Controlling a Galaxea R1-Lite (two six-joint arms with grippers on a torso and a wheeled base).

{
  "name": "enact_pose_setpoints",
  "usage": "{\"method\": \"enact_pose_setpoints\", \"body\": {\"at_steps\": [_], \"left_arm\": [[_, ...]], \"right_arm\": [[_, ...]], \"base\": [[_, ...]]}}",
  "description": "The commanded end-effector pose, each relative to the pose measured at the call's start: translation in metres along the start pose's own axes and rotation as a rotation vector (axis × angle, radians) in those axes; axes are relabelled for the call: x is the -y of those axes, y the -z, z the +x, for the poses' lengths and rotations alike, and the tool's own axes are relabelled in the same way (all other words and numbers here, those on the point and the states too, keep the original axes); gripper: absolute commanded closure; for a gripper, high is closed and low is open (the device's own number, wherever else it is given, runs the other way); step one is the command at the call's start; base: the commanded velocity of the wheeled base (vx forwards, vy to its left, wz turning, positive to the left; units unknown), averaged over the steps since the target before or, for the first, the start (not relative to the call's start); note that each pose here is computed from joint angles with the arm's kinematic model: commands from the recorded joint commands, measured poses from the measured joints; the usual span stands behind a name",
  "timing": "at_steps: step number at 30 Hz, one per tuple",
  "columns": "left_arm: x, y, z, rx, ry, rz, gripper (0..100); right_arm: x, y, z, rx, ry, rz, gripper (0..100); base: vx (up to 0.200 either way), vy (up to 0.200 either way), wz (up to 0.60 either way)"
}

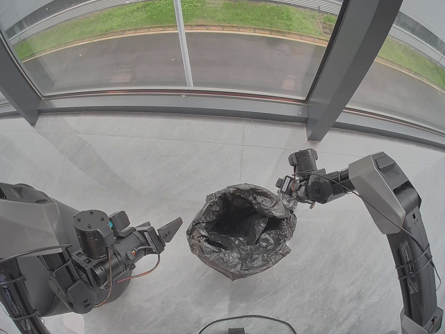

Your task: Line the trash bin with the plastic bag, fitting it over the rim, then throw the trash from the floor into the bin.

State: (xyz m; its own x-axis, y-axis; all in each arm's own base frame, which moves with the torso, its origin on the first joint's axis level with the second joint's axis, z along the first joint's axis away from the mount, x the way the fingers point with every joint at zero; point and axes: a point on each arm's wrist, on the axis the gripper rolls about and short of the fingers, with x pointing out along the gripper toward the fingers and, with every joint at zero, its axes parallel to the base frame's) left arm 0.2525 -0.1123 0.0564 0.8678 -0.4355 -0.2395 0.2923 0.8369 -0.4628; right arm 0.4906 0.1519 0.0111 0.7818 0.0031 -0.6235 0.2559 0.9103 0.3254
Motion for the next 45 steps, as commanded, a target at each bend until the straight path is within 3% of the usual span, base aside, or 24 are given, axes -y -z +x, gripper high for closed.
{"method": "enact_pose_setpoints", "body": {"at_steps": [1,27,45], "left_arm": [[-0.001,0.001,0.001,-0.004,-0.003,0.000,0],[-0.002,0.004,0.002,-0.014,-0.008,-0.001,0],[-0.002,0.004,0.002,-0.014,-0.008,-0.001,0]], "right_arm": [[0.002,0.007,0.006,-0.013,0.008,-0.004,0],[0.014,0.030,0.029,-0.056,0.044,-0.015,0],[0.013,0.031,0.032,-0.049,0.045,-0.012,0]], "base": [[0.000,0.000,0.00],[0.000,0.000,0.00],[0.000,0.000,0.00]]}}
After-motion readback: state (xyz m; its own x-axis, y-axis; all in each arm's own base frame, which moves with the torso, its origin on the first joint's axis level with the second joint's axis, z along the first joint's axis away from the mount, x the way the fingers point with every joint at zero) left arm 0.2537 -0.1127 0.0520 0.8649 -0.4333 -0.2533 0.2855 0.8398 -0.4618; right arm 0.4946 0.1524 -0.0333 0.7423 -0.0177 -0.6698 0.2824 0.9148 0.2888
